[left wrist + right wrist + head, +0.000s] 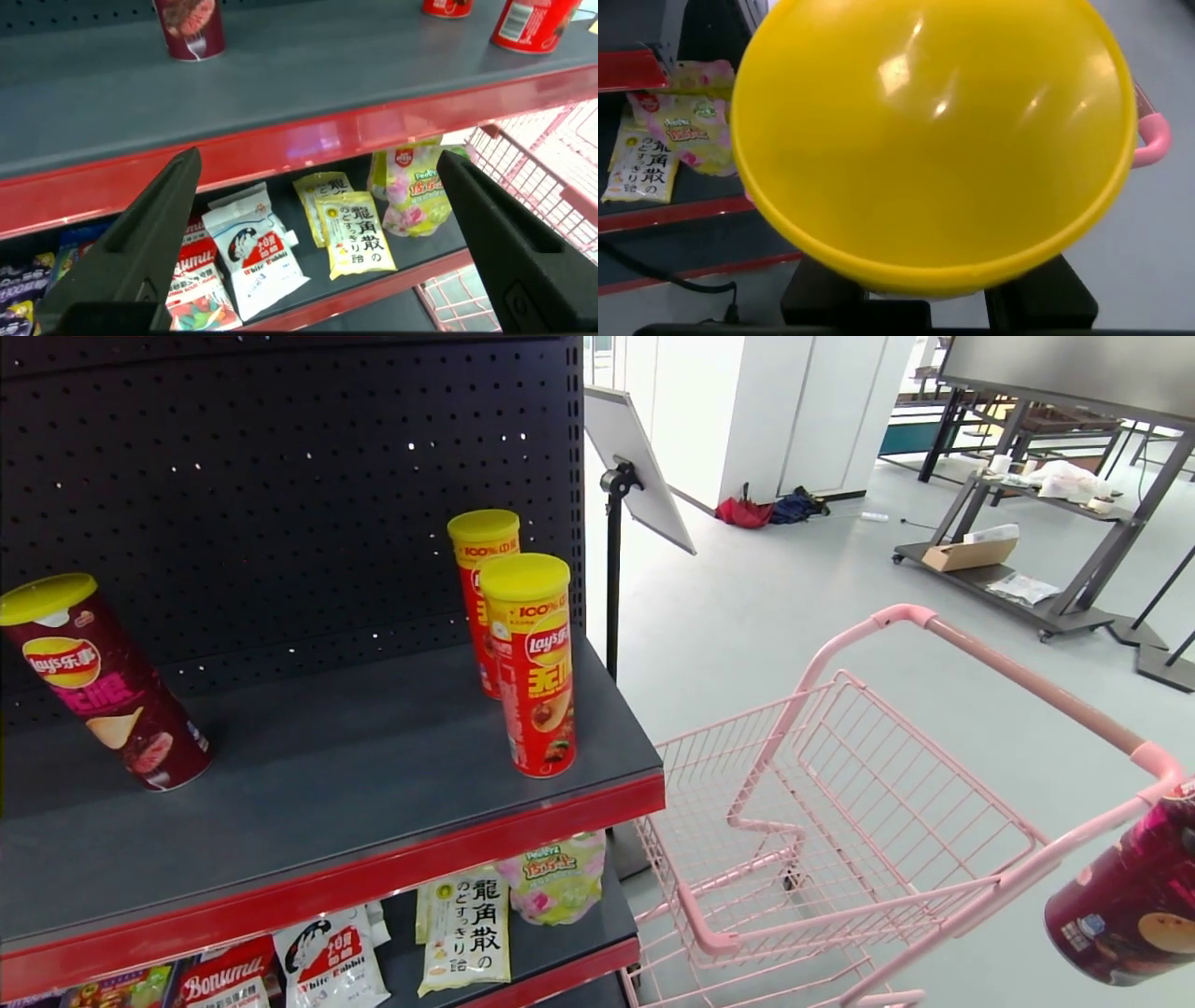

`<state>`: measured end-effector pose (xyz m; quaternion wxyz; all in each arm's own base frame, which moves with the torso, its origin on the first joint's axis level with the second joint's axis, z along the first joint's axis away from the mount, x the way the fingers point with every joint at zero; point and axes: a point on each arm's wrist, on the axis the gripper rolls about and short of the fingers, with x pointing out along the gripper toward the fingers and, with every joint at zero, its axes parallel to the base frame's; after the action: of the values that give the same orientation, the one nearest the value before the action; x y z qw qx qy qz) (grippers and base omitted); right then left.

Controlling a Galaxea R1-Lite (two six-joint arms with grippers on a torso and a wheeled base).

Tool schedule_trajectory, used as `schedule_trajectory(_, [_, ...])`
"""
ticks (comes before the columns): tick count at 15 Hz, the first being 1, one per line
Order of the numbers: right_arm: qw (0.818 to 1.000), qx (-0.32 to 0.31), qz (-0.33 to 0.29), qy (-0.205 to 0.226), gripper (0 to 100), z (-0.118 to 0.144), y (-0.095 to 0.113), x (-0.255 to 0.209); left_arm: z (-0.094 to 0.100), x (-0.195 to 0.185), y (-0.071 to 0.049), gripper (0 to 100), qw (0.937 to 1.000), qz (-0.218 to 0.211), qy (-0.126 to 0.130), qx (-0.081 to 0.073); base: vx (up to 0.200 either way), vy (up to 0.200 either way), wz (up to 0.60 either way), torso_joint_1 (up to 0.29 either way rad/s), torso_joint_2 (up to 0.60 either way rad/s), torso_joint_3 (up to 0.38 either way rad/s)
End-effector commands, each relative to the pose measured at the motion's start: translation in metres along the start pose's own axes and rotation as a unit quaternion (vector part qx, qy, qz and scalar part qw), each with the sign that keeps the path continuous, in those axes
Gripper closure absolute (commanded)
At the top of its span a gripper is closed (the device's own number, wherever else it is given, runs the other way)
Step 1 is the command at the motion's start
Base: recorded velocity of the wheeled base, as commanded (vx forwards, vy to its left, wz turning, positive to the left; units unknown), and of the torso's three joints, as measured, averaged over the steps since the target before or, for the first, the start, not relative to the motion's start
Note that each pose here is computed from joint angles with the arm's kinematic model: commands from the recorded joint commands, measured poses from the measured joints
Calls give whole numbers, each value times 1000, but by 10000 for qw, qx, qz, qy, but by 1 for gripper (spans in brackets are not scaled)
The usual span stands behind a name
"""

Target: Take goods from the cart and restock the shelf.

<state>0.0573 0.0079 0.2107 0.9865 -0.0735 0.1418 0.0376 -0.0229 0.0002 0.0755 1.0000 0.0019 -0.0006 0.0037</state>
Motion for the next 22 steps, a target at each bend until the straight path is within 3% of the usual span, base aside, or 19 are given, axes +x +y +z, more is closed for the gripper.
schedule_trajectory(1, [10000,-10,14,44,100,-1,0,1,0,0,0,0,10000,1,6,-4,0,0,0,163,-373,-222])
schedule_trajectory(11, [9998,-42,163,67,100,-5,1,1,0,0,0,0,10000,1,6,-4,0,0,0,146,-329,-188])
schedule_trajectory(20, [9997,-60,181,157,100,-15,2,1,0,0,0,0,10000,1,6,-4,0,0,600,9,-6,-6])
schedule_trajectory(22, [9998,-3,154,123,100,-25,3,-4,0,0,0,0,10000,1,6,-4,0,0,0,0,0,0])
